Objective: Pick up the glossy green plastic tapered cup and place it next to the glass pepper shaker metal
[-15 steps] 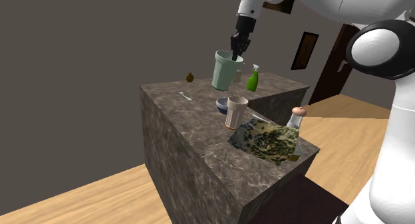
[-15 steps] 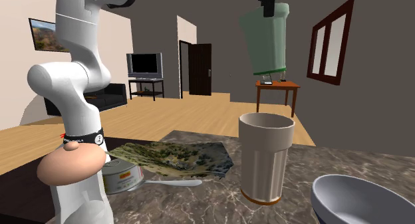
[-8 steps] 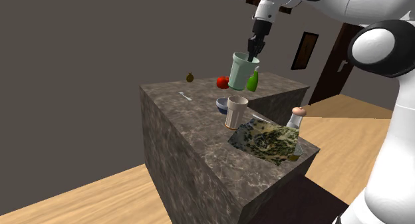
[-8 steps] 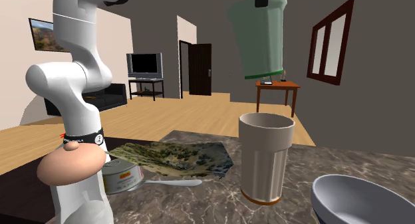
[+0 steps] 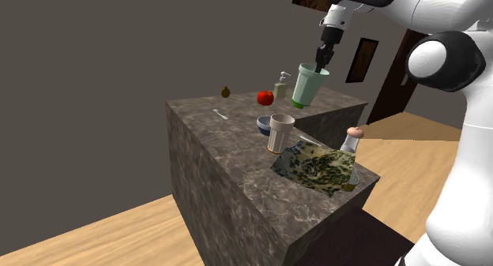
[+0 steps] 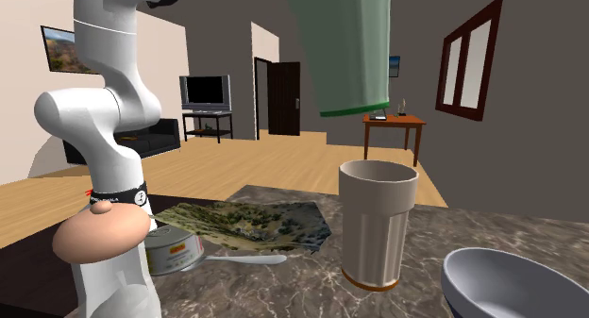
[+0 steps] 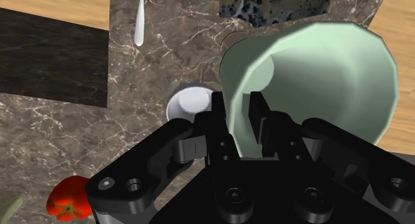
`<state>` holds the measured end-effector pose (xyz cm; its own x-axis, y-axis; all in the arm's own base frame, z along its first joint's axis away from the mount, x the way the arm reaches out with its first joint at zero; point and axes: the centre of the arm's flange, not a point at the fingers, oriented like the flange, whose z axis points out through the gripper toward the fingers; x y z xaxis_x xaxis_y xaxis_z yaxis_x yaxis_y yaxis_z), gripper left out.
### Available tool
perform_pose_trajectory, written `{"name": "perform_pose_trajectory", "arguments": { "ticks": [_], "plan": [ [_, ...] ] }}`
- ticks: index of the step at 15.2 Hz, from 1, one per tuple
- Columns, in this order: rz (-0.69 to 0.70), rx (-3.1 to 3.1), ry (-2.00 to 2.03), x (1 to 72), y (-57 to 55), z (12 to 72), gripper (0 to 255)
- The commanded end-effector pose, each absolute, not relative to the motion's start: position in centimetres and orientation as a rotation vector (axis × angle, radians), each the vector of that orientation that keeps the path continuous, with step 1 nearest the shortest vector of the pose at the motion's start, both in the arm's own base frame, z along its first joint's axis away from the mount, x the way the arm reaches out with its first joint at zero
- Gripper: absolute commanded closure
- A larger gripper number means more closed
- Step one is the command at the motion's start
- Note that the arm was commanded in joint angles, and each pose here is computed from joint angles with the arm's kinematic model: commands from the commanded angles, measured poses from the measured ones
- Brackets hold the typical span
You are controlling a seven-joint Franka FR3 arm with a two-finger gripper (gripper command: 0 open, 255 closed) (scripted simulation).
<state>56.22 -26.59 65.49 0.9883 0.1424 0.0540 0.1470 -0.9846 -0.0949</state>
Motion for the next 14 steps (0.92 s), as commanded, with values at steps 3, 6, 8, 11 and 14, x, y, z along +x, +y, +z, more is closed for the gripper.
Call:
{"name": "perform_pose_trajectory", "arguments": {
  "ticks": [3, 6, 8, 11, 14],
  "plan": [
    [-0.072, -3.034, -0.224, 54.8, -31.5, 65.4, 255],
    [-0.072, -3.034, -0.224, 54.1, -33.9, 64.9, 255],
    [-0.072, -3.034, -0.224, 54.1, -33.9, 63.9, 255],
    [-0.072, -3.034, -0.224, 54.1, -33.9, 62.3, 255],
    [-0.072, -3.034, -0.224, 54.1, -33.9, 60.7, 255]
  ]
}}
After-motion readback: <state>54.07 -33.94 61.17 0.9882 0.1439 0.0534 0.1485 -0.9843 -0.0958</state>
